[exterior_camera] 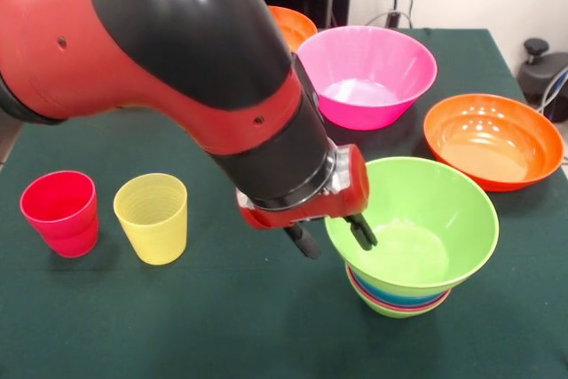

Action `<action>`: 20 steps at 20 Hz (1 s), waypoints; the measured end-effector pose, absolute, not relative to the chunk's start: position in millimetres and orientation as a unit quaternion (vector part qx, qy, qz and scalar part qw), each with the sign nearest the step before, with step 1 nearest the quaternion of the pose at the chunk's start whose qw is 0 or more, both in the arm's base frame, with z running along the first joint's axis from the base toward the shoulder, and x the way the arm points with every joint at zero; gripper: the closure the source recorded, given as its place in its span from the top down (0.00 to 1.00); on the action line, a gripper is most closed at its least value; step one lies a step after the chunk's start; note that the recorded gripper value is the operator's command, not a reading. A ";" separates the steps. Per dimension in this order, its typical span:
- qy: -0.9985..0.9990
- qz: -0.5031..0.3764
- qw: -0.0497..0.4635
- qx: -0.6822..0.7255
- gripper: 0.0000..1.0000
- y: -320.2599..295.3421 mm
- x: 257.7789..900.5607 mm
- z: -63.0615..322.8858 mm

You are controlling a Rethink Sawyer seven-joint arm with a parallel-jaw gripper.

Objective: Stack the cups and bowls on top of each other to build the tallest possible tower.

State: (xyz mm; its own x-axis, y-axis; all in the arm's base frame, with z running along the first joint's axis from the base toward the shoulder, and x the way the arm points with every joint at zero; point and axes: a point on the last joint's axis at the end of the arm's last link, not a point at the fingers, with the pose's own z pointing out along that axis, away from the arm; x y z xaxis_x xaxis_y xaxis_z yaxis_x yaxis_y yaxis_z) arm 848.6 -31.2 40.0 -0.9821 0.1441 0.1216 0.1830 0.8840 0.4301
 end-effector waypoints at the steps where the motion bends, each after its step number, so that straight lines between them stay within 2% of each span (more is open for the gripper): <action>1: -0.970 -0.225 0.044 -0.084 1.00 -32.8 850.1 44.8; 12: -0.971 -0.222 0.032 -0.080 1.00 -49.3 867.4 106.8; 20: -0.971 -0.228 0.029 -0.066 1.00 -51.0 870.2 180.9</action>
State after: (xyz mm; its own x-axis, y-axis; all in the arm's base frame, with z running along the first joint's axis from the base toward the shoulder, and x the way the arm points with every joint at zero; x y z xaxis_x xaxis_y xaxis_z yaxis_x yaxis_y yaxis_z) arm 870.2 -51.0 180.9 -0.9895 0.1155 0.0866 0.1420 0.8873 0.4387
